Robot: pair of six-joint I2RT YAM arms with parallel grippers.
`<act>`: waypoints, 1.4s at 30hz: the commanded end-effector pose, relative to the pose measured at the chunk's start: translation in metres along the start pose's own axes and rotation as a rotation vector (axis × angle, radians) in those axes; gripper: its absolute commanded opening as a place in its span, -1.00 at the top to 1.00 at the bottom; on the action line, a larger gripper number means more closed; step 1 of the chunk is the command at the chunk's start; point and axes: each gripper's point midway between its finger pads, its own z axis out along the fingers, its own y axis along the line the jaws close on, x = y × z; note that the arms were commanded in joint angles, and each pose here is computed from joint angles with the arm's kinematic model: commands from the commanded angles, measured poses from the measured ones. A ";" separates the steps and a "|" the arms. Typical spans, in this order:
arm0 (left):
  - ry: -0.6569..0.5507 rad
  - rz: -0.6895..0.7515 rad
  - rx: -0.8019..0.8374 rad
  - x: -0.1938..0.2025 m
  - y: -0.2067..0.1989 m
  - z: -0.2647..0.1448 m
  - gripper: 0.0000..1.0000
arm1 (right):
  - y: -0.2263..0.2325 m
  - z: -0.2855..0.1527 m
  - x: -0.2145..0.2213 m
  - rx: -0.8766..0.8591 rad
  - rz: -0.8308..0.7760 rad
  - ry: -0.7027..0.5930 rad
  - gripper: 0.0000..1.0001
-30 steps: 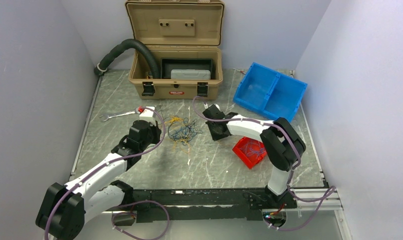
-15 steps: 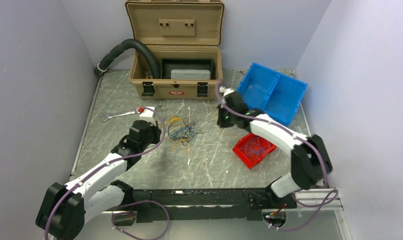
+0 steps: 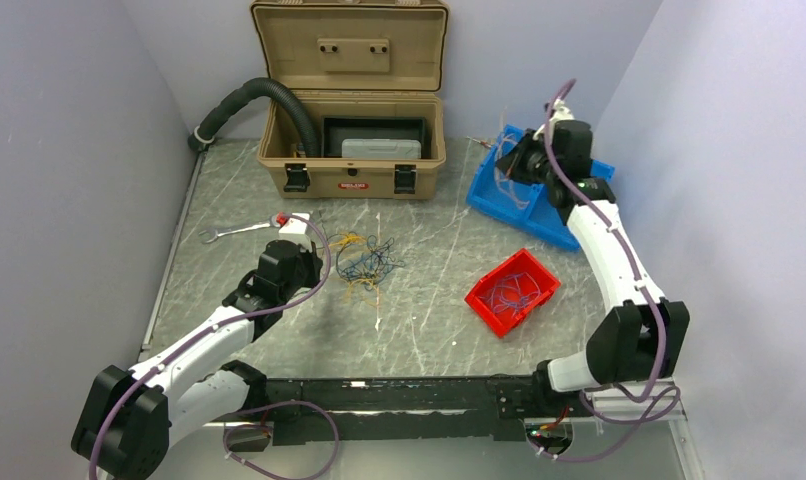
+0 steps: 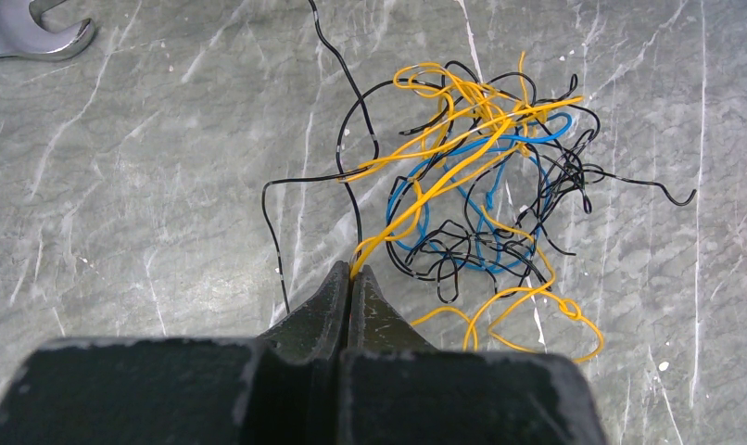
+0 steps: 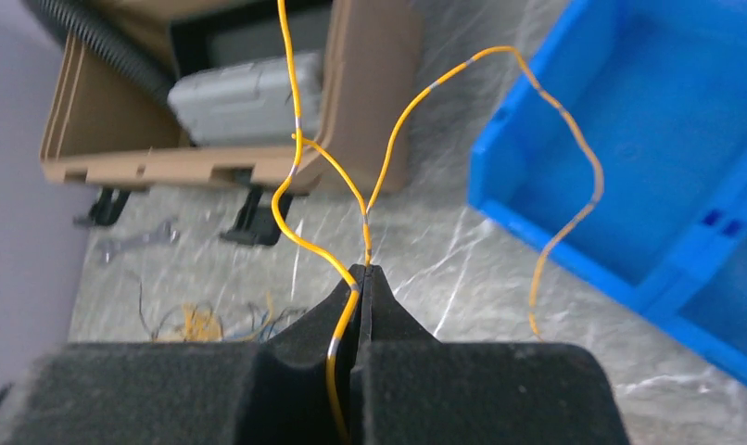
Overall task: Untangle the cables
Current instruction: Pick up the cable at the center of the board, then place the cable in the bin.
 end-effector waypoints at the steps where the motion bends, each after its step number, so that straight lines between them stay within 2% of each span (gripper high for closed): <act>1: -0.053 -0.003 0.025 -0.014 -0.005 -0.002 1.00 | -0.026 0.000 -0.051 -0.009 0.106 -0.113 1.00; 6: -0.050 -0.002 0.027 -0.014 -0.006 -0.002 1.00 | -0.077 -0.002 -0.078 0.044 0.185 -0.164 1.00; 8: -0.051 -0.002 0.029 -0.014 -0.006 -0.002 1.00 | -0.104 -0.008 -0.086 0.115 0.215 -0.192 1.00; 16: -0.041 -0.005 0.051 -0.013 -0.010 0.000 1.00 | -0.186 -0.028 -0.085 0.340 0.276 -0.257 1.00; 25: -0.038 -0.002 0.054 -0.012 -0.011 0.000 1.00 | -0.233 -0.014 -0.065 0.280 0.382 -0.296 1.00; 32: -0.037 0.000 0.047 -0.012 -0.009 0.001 1.00 | -0.260 0.025 -0.033 0.262 0.465 -0.204 1.00; 38: -0.038 0.003 0.038 -0.012 -0.008 0.000 1.00 | -0.289 0.035 0.001 0.385 0.539 -0.112 1.00; 39: -0.040 0.003 0.035 -0.013 -0.007 0.000 1.00 | -0.295 0.032 0.004 0.429 0.542 -0.104 0.98; 41: -0.042 0.003 0.037 -0.013 -0.007 -0.001 1.00 | -0.303 0.026 0.008 0.499 0.553 -0.101 0.77; 42: -0.043 0.004 0.039 -0.013 -0.008 -0.001 1.00 | -0.307 0.022 0.008 0.534 0.552 -0.104 0.48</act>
